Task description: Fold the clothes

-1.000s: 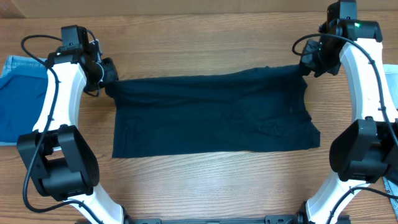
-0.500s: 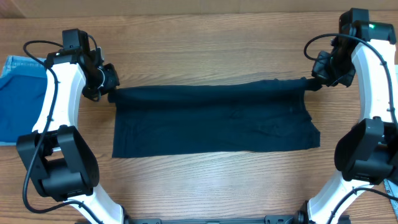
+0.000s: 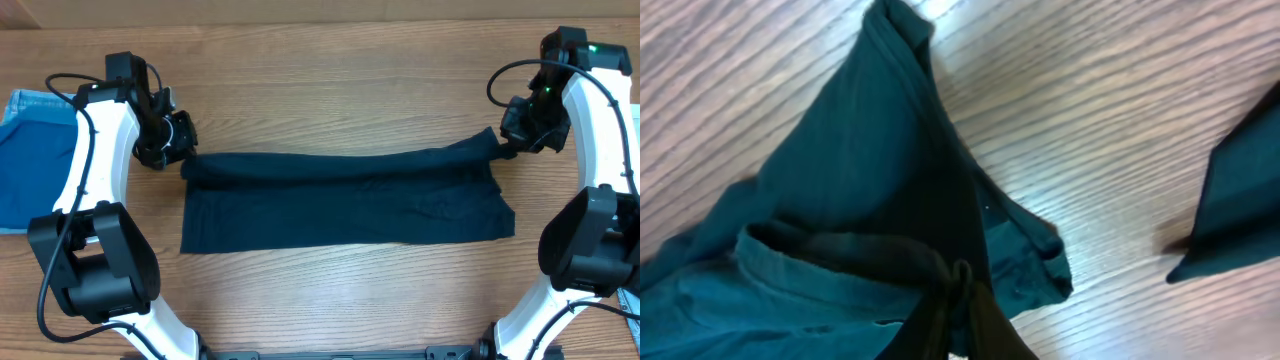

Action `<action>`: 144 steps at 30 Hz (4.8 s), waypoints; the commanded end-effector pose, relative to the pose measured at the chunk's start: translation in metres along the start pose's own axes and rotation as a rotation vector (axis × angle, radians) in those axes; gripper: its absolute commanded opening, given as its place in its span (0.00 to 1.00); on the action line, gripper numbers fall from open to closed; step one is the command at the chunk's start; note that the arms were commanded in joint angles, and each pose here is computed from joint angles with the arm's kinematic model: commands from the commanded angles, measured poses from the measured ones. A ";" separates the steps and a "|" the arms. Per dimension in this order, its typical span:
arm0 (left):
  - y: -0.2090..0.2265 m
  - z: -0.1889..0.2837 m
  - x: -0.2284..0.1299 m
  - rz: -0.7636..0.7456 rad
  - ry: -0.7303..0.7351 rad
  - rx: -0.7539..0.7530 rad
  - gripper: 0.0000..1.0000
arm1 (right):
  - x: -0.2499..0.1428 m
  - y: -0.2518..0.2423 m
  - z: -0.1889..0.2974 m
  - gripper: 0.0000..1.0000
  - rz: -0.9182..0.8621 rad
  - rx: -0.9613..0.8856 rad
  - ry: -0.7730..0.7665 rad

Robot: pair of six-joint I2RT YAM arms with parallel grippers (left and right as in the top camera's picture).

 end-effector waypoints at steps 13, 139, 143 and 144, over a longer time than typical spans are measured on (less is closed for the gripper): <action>0.017 0.014 -0.007 -0.003 -0.018 0.118 0.32 | -0.004 -0.010 0.005 0.20 -0.008 -0.045 -0.017; 0.105 -0.009 0.034 0.143 -0.120 0.243 0.04 | -0.021 0.010 -0.047 0.48 0.027 0.241 0.055; 0.136 0.019 0.053 0.241 -0.175 0.241 0.04 | -0.021 0.009 -0.047 0.48 0.027 0.241 0.055; 0.142 0.025 0.056 0.258 -0.185 0.241 0.04 | -0.021 0.009 -0.047 0.48 0.027 0.241 0.055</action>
Point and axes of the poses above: each gripper's point midway between its finger pads, its own z axis back along the fingers, its own y axis along the line the jaws close on, x = y × z, the point moved 1 cm from there along z, back along the fingers, and after that the axes turned 11 degrees about z, right-handed, at the moved point
